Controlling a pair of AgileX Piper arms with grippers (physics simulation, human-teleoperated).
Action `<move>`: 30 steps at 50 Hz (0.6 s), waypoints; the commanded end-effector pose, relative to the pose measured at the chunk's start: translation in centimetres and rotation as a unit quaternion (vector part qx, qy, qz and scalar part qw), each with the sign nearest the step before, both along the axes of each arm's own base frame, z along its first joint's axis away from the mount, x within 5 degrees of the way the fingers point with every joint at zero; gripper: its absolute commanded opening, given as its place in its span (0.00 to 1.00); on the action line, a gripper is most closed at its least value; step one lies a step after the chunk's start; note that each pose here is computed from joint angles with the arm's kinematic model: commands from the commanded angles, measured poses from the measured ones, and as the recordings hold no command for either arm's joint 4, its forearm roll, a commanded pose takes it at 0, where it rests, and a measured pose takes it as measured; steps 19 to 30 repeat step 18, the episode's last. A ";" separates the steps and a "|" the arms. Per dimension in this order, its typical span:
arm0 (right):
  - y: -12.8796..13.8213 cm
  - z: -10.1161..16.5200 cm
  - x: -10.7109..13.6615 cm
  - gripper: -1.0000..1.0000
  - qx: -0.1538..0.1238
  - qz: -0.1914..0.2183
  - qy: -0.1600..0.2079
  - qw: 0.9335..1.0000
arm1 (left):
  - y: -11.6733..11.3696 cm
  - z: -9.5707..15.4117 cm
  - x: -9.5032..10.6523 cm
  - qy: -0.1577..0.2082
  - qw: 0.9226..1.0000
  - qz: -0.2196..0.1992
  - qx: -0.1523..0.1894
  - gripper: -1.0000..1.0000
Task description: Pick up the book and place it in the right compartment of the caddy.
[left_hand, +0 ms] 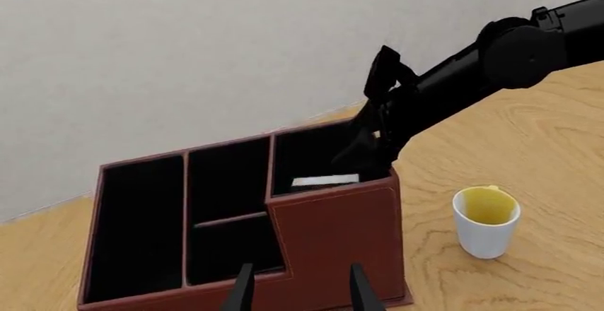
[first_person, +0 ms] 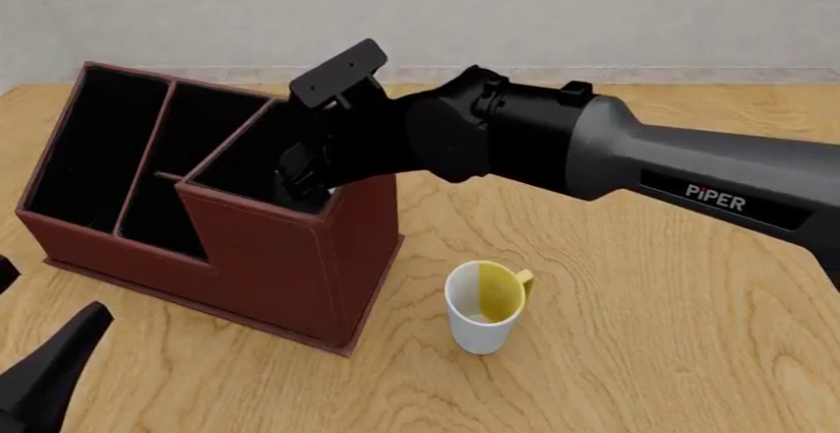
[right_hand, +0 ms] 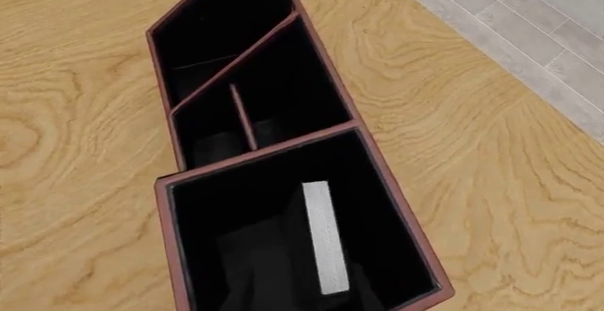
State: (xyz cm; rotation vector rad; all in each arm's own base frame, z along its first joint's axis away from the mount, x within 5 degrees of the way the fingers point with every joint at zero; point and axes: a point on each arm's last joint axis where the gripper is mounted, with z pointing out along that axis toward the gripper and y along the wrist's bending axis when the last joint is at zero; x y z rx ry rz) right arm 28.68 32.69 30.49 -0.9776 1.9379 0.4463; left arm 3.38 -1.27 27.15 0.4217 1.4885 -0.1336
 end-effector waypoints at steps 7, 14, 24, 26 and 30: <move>0.1 0.1 0.0 1.00 0.001 0.000 0.002 1.000 | 0.1 0.3 -0.1 0.000 1.000 0.002 -0.001 1.00; 0.0 0.9 -0.1 1.00 0.005 -0.001 -0.002 1.000 | 0.1 0.5 -0.2 0.000 1.000 0.001 -0.001 1.00; -0.3 1.8 -0.1 1.00 0.010 -0.003 -0.005 1.000 | 0.1 0.6 -0.3 -0.001 1.000 0.001 -0.002 1.00; -0.3 1.8 -0.1 1.00 0.010 -0.003 -0.005 1.000 | 0.1 0.6 -0.3 -0.001 1.000 0.001 -0.002 1.00; -0.3 1.8 -0.1 1.00 0.010 -0.003 -0.005 1.000 | 0.1 0.6 -0.3 -0.001 1.000 0.001 -0.002 1.00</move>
